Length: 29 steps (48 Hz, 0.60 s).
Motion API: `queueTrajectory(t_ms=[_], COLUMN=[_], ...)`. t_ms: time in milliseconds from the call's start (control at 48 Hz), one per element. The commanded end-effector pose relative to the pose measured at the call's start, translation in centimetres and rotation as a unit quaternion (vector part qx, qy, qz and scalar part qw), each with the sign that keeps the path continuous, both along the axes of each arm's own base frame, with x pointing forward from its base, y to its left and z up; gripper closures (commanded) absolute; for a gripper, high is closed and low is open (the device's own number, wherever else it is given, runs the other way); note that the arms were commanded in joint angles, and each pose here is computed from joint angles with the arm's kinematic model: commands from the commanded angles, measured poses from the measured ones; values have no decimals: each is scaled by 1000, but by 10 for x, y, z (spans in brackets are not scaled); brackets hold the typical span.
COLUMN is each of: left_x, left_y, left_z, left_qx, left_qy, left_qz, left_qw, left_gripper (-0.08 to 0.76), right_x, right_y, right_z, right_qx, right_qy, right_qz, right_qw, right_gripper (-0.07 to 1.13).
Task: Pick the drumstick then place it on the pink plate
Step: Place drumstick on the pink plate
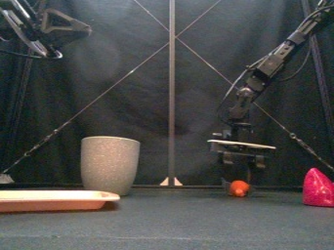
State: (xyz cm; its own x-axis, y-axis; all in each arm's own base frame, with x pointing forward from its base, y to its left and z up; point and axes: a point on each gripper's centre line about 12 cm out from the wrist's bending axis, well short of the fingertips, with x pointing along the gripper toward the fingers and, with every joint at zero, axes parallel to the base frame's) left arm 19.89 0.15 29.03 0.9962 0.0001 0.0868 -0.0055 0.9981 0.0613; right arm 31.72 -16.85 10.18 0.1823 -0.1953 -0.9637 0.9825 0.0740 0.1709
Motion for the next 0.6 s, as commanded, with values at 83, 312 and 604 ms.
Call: queueTrajectory(t_ms=[83,312,604], left_x=[1,1,1], left_y=[-1,0,0], left_z=[8,9,7], left_qx=[3,2,8], left_qy=[-13,-14,-11], left_qz=[-1,-1,-1], left_qw=[1000,1000,1000], left_gripper=[656,656,656], right_x=[8,44,106], right_y=[2,27,110], right_z=[10,49,105], right_qx=[-7,-43,-130], right_qy=[-15,-69,-139], right_qz=[8,71,246], right_qw=[1000,994,951], right_gripper=[404,413,413])
